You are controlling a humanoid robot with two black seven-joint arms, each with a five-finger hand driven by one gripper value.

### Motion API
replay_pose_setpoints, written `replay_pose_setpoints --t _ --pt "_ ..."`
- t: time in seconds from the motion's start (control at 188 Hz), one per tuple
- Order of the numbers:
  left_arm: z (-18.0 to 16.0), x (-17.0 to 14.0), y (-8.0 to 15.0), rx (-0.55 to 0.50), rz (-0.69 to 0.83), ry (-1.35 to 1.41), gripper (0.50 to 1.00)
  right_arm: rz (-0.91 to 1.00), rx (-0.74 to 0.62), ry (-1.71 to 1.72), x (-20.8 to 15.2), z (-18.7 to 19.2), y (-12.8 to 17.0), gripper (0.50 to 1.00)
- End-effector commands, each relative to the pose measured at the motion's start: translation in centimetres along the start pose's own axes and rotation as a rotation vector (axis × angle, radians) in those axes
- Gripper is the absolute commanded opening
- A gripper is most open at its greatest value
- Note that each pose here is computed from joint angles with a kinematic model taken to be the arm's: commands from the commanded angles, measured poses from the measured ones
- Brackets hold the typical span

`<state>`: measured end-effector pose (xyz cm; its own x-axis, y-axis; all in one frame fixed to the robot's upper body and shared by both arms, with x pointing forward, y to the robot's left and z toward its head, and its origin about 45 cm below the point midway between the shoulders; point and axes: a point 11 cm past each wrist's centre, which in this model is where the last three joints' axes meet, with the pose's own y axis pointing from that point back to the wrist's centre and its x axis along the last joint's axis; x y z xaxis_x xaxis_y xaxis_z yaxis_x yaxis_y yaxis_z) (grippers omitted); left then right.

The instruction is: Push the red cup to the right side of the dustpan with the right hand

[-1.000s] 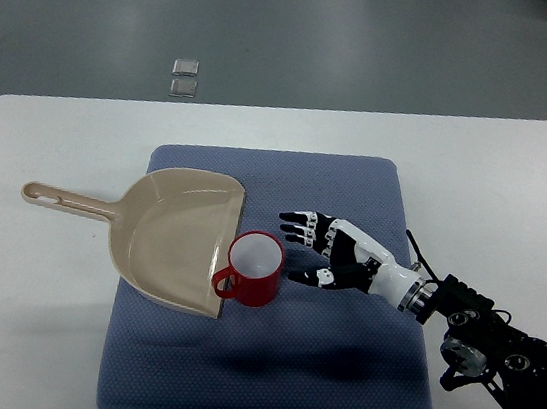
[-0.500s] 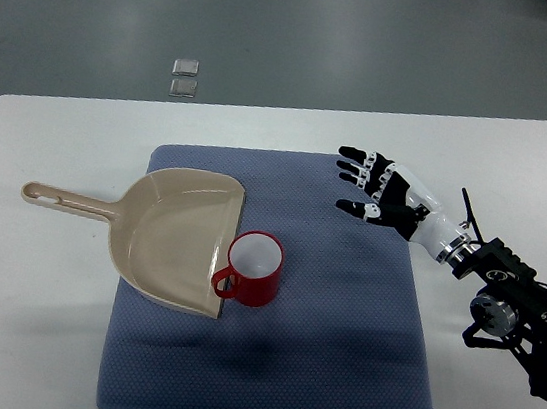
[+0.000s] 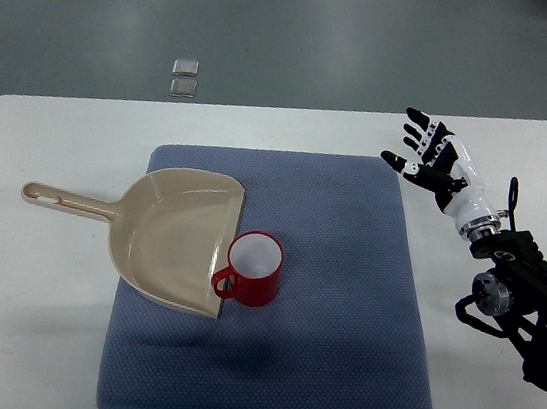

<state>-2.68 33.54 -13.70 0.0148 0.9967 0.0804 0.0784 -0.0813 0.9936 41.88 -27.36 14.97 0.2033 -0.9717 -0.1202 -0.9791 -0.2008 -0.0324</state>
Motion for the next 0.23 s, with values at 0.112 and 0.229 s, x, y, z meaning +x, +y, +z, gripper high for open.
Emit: replay_pose_setpoints --t 0.112,0.229 --pt "0.00 0.00 0.00 0.000 0.000 0.000 1.000 -0.005 -0.006 -0.033 0.01 0.08 0.04 0.930" --pt "0.00 0.00 0.00 0.000 0.000 0.000 1.000 -0.012 -0.019 -0.051 -0.13 0.71 0.50 0.930"
